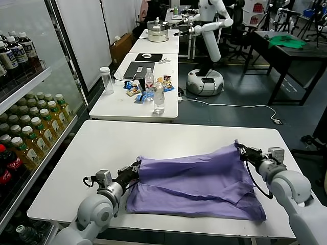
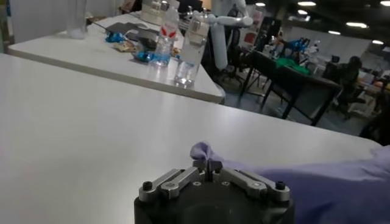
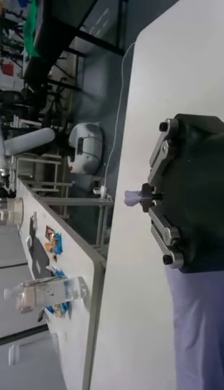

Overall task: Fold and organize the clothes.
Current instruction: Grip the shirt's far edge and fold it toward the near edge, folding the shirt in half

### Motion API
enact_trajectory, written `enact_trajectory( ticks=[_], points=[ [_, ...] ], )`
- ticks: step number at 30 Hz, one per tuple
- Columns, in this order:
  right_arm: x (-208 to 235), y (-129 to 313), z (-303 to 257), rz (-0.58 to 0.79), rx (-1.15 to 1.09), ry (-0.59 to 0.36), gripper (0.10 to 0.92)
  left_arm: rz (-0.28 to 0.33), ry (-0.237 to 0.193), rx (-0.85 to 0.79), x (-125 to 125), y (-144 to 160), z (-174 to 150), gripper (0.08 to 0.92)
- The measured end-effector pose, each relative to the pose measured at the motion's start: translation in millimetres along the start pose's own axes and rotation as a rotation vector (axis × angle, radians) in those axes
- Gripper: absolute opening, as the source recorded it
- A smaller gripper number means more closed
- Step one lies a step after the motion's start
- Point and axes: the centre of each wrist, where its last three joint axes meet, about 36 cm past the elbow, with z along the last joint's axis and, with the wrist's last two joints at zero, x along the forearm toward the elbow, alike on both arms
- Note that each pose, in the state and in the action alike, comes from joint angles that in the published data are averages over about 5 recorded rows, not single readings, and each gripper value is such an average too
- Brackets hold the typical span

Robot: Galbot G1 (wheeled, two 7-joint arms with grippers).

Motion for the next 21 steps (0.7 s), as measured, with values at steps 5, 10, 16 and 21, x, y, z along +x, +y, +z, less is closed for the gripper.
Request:
enact_trajectory(
  ticks=[5, 10, 16, 21],
  points=[
    [15.8, 3.0, 14.2, 0.01, -0.002, 0.023, 0.112, 0.015, 0.029, -0.014, 10.1, 1.0, 2.1, 0.102],
    [24.1, 6.2, 31.9, 0.022, -0.005, 0.059, 0.112, 0.014, 0.054, -0.033, 14.0, 2.0, 4.6, 0.102],
    [26.7, 8.3, 46.2, 0.044, -0.006, 0.088, 0.112, 0.004, 0.083, -0.073, 13.7, 3.4, 10.5, 0.104],
    [23.3, 9.5, 56.6, 0.056, -0.005, 0.111, 0.115, -0.009, 0.099, -0.1, 11.9, 3.9, 15.7, 0.177]
  ],
)
